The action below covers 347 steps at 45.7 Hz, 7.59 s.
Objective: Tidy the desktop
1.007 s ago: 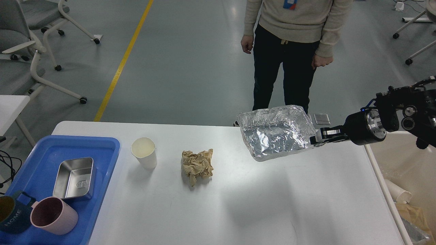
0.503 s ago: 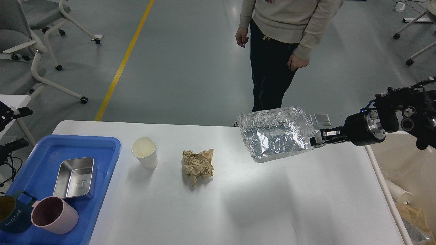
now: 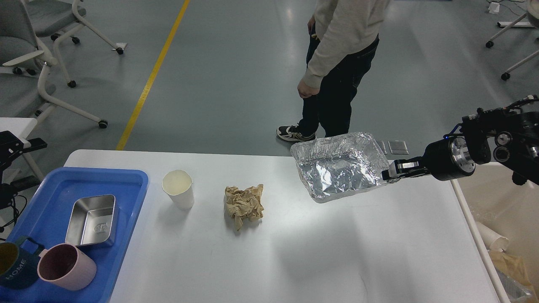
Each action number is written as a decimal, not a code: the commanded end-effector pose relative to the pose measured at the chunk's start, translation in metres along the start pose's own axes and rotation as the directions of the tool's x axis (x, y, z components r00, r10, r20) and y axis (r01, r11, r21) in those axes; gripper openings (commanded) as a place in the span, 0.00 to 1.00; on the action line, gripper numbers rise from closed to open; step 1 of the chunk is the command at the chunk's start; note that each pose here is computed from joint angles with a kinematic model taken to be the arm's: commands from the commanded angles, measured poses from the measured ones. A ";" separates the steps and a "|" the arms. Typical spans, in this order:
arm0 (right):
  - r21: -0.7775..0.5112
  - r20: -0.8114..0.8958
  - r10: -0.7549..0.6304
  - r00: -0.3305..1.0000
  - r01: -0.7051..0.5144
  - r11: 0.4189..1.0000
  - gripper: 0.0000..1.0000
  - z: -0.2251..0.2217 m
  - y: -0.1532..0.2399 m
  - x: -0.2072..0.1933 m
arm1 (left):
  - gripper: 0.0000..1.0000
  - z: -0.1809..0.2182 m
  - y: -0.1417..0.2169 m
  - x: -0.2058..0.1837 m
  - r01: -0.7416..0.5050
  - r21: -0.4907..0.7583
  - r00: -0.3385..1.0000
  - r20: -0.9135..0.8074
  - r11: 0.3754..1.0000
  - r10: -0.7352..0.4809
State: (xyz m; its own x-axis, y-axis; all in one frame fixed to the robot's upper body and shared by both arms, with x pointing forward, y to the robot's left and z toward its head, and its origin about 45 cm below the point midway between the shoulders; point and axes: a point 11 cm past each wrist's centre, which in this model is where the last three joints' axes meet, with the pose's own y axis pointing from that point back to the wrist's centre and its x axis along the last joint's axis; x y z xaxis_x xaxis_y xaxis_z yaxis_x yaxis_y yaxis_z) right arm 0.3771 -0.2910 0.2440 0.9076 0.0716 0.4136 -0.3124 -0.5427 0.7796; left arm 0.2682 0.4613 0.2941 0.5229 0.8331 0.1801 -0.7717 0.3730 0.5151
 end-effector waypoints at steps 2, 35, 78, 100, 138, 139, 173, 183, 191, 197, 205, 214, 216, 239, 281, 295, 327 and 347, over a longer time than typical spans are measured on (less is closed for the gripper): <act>0.001 0.001 0.000 1.000 0.000 1.000 0.00 0.000 0.000 0.000 | 0.96 -0.004 0.001 0.005 -0.036 0.046 0.993 0.110 0.998 0.030; 0.006 0.001 0.001 1.000 -0.001 1.000 0.00 -0.001 -0.003 -0.002 | 0.96 -0.060 0.016 -0.037 -0.125 0.161 0.969 0.231 0.979 0.085; 0.006 0.003 0.001 1.000 -0.001 1.000 0.00 0.000 -0.004 -0.003 | 0.95 -0.066 -0.045 -0.011 -0.138 0.239 0.970 0.228 0.961 0.082; 0.011 0.003 0.002 1.000 -0.002 1.000 0.00 -0.001 -0.006 -0.005 | 0.77 -0.038 -0.124 -0.043 -0.024 0.155 0.965 0.263 0.988 -0.018; 0.014 0.002 0.003 1.000 -0.003 1.000 0.00 -0.002 -0.006 -0.006 | 0.65 -0.041 -0.214 -0.116 0.091 0.136 0.971 0.207 0.987 -0.118; 0.014 0.002 0.003 1.000 -0.003 1.000 0.00 -0.002 -0.006 -0.006 | 0.64 -0.042 -0.217 -0.120 0.098 0.142 0.969 0.211 0.985 -0.127; 0.008 0.005 0.009 1.000 -0.009 1.000 0.00 0.001 -0.003 -0.005 | 0.42 -0.072 -0.225 -0.126 0.108 0.216 0.972 0.179 0.970 -0.149; 0.013 0.009 0.009 1.000 -0.010 1.000 0.00 0.000 -0.004 -0.005 | 0.33 -0.079 -0.227 -0.126 0.105 0.232 0.975 0.165 0.967 -0.146; 0.023 0.015 0.006 1.000 -0.007 1.000 0.00 -0.002 -0.004 -0.005 | 0.23 -0.080 -0.227 -0.126 0.107 0.225 0.976 0.162 0.968 -0.145; 0.027 0.015 -0.001 1.000 0.001 1.000 0.00 -0.003 -0.005 -0.006 | 0.08 -0.081 -0.229 -0.129 0.114 0.221 0.976 0.157 0.969 -0.151; 0.030 0.009 -0.001 1.000 0.000 1.000 0.00 -0.006 -0.006 -0.005 | 0.00 -0.071 -0.235 -0.136 0.142 0.189 0.966 0.190 0.972 -0.178; 0.038 -0.016 -0.006 1.000 0.006 0.999 0.00 -0.019 -0.017 0.000 | 0.00 -0.052 -0.234 -0.120 0.118 0.158 0.968 0.203 0.980 -0.149; 0.045 -0.021 -0.009 1.000 0.010 0.999 0.00 -0.022 -0.021 0.000 | 0.00 -0.046 -0.234 -0.115 0.111 0.148 0.968 0.208 0.983 -0.141; 0.071 -0.128 -0.081 0.988 0.090 0.993 0.00 -0.071 -0.080 0.003 | 0.00 0.033 -0.212 -0.063 0.067 -0.001 0.971 0.230 0.998 -0.065; 0.041 -0.141 -0.101 0.985 0.107 0.993 0.00 -0.069 -0.094 0.002 | 0.04 0.215 -0.207 -0.152 0.434 -0.154 0.809 0.501 0.888 -0.309; 0.038 -0.141 -0.085 0.986 0.091 0.995 0.00 -0.069 -0.090 0.009 | 0.05 0.188 -0.214 -0.187 0.517 -0.036 0.723 0.554 0.855 -0.414; -0.011 -0.089 -0.077 0.993 0.076 0.997 0.00 -0.051 -0.080 0.013 | 0.07 0.168 -0.229 -0.230 0.586 0.044 0.644 0.581 0.809 -0.498; -0.023 -0.051 -0.086 0.995 0.085 0.996 0.00 -0.040 -0.071 0.008 | 0.07 0.162 -0.247 -0.244 0.585 0.060 0.648 0.564 0.809 -0.511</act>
State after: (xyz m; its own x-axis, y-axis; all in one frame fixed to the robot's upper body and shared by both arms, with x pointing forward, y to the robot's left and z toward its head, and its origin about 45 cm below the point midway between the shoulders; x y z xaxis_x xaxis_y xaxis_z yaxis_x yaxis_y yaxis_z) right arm 0.3956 -0.2210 0.2086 0.9168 0.1572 0.3672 -0.2434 -0.5090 0.8257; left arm 0.3870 0.1065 0.2630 0.9367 0.1091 0.3327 -0.2933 0.7636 0.5753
